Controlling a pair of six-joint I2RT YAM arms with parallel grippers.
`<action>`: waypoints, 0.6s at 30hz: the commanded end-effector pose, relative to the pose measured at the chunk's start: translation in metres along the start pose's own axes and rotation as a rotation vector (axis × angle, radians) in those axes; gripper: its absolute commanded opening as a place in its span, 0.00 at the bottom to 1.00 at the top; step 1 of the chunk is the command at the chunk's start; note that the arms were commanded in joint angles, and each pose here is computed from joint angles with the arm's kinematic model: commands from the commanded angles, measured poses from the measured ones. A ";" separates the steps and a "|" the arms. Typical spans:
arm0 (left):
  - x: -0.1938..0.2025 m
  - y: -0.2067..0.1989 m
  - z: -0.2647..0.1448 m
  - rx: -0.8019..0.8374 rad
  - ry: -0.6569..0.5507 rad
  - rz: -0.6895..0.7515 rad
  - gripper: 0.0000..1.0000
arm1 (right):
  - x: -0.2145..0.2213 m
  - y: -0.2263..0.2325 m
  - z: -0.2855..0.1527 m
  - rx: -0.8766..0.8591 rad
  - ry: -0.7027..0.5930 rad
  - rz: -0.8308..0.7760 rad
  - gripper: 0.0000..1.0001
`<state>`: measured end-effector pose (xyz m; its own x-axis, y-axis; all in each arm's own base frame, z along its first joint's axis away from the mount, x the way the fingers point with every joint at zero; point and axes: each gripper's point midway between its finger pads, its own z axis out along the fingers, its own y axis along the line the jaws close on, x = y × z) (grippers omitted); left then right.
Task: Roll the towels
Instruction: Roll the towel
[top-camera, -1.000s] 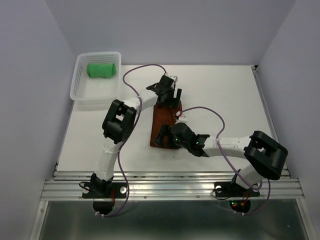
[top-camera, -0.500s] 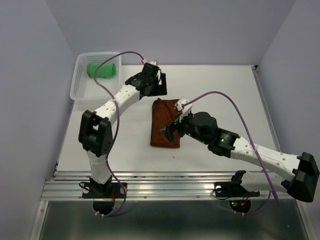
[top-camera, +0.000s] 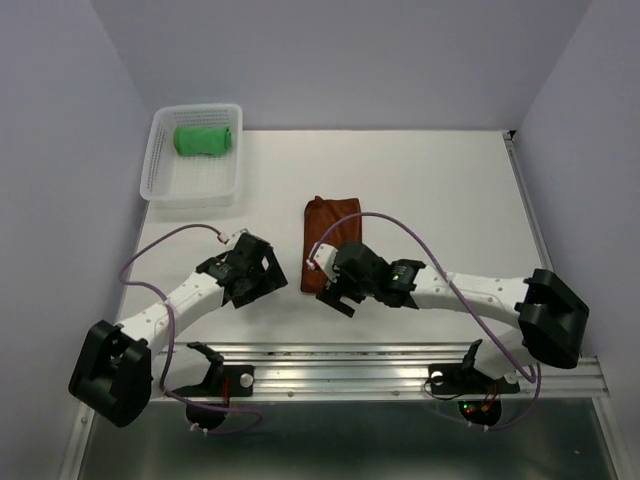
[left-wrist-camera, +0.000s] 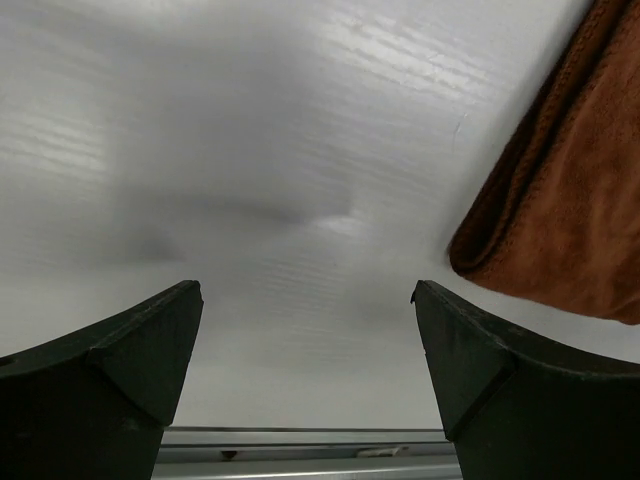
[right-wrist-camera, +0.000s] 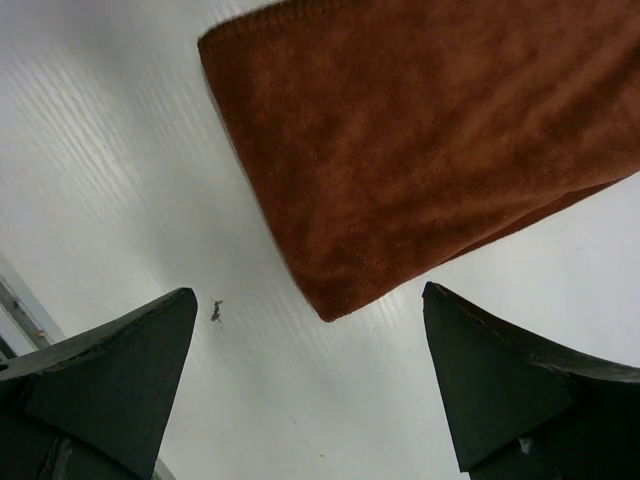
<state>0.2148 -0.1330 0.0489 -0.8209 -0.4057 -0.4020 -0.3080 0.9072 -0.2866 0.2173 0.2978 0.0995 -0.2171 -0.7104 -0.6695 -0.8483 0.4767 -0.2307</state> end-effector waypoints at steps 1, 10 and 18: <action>-0.001 -0.008 -0.014 0.075 -0.032 -0.090 0.99 | -0.005 -0.010 0.008 0.063 0.061 -0.071 1.00; -0.005 -0.011 -0.013 0.077 -0.043 -0.066 0.99 | 0.022 0.001 0.044 0.057 0.185 -0.138 0.85; -0.006 -0.010 -0.008 0.063 -0.038 -0.056 0.99 | 0.030 0.008 0.061 0.031 0.180 -0.171 0.50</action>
<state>0.2099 -0.1361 0.0525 -0.7979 -0.4599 -0.3896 -0.3344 0.8755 -0.3488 0.2270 0.2950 0.0307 -0.1998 -0.8705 -0.4497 -0.8672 0.3707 -0.3323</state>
